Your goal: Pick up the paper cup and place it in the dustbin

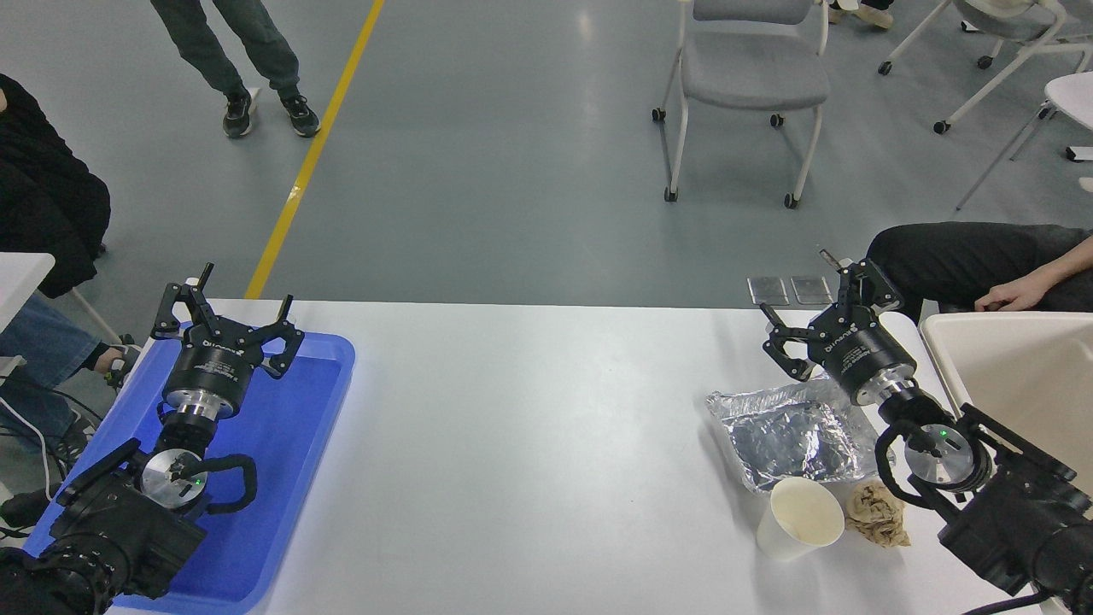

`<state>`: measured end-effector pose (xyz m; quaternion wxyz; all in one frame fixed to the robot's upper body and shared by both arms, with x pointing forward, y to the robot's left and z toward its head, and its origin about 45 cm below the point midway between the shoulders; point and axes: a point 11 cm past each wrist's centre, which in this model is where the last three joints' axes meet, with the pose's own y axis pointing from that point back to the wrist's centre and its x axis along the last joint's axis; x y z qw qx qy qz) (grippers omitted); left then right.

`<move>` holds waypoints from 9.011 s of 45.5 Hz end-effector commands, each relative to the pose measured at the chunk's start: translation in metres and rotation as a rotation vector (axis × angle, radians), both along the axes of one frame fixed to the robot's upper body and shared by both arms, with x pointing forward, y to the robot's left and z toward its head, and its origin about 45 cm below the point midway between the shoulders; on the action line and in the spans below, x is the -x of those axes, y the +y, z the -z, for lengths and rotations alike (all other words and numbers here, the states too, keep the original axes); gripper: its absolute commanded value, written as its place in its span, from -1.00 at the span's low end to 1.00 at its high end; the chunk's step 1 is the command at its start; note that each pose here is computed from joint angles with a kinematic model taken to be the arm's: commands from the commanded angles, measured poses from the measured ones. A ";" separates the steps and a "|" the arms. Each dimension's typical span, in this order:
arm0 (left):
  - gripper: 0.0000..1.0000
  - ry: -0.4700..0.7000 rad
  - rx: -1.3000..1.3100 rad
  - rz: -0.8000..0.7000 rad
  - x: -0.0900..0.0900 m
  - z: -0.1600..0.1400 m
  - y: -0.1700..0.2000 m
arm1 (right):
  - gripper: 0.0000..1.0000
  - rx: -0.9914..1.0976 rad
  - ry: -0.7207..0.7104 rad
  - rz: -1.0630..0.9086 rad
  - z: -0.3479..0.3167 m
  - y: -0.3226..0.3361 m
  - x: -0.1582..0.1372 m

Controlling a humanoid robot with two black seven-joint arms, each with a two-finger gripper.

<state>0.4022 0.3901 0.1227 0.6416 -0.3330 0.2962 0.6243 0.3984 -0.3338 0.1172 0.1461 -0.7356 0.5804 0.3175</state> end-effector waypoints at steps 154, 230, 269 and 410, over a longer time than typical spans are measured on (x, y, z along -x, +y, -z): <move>1.00 0.000 0.000 0.002 -0.001 0.000 0.000 | 1.00 1.610 0.280 -1.581 -0.224 -0.019 0.109; 1.00 -0.001 0.000 0.000 -0.001 -0.001 0.000 | 0.61 1.590 0.118 -1.677 -0.003 -0.007 0.100; 1.00 0.000 0.001 0.002 -0.001 0.000 -0.001 | -1.00 1.615 0.122 -1.688 -0.029 -0.007 0.088; 1.00 0.000 -0.005 -0.003 0.001 -0.001 0.003 | -1.00 1.976 0.737 -0.494 -0.016 -0.277 0.088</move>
